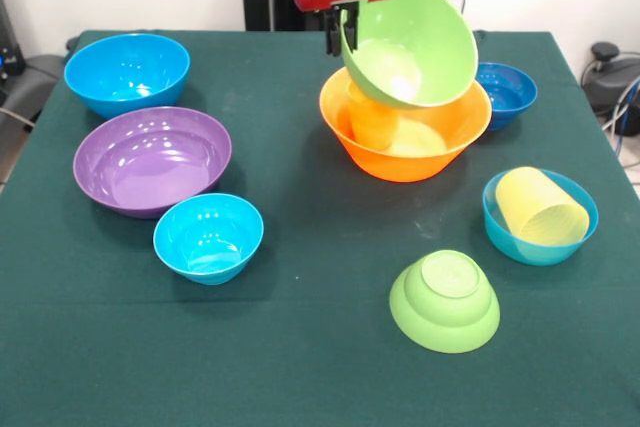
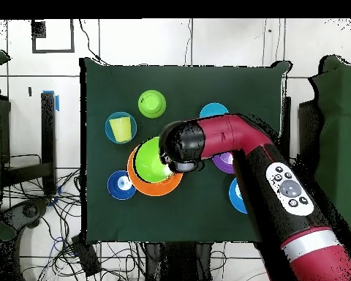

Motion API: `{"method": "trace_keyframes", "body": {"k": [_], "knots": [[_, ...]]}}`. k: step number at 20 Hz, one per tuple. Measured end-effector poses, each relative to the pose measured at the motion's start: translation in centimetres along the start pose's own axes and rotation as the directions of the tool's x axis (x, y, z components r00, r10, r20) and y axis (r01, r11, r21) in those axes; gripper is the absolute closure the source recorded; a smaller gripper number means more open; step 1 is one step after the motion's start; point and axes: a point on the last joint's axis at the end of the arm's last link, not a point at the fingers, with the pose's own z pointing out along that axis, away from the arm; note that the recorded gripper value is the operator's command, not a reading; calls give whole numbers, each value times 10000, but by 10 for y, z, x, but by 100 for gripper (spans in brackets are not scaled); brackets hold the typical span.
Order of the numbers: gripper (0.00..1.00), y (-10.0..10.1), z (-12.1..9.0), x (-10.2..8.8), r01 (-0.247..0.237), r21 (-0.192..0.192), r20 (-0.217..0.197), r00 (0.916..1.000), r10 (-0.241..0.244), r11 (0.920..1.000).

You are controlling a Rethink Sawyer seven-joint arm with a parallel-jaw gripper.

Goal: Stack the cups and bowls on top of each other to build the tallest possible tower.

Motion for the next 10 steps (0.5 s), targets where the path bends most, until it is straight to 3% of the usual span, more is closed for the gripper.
{"method": "trace_keyframes", "body": {"k": [10], "knots": [[100, -12, 2, 5, -135, 2, -35, 9999, 135, 9999]]}}
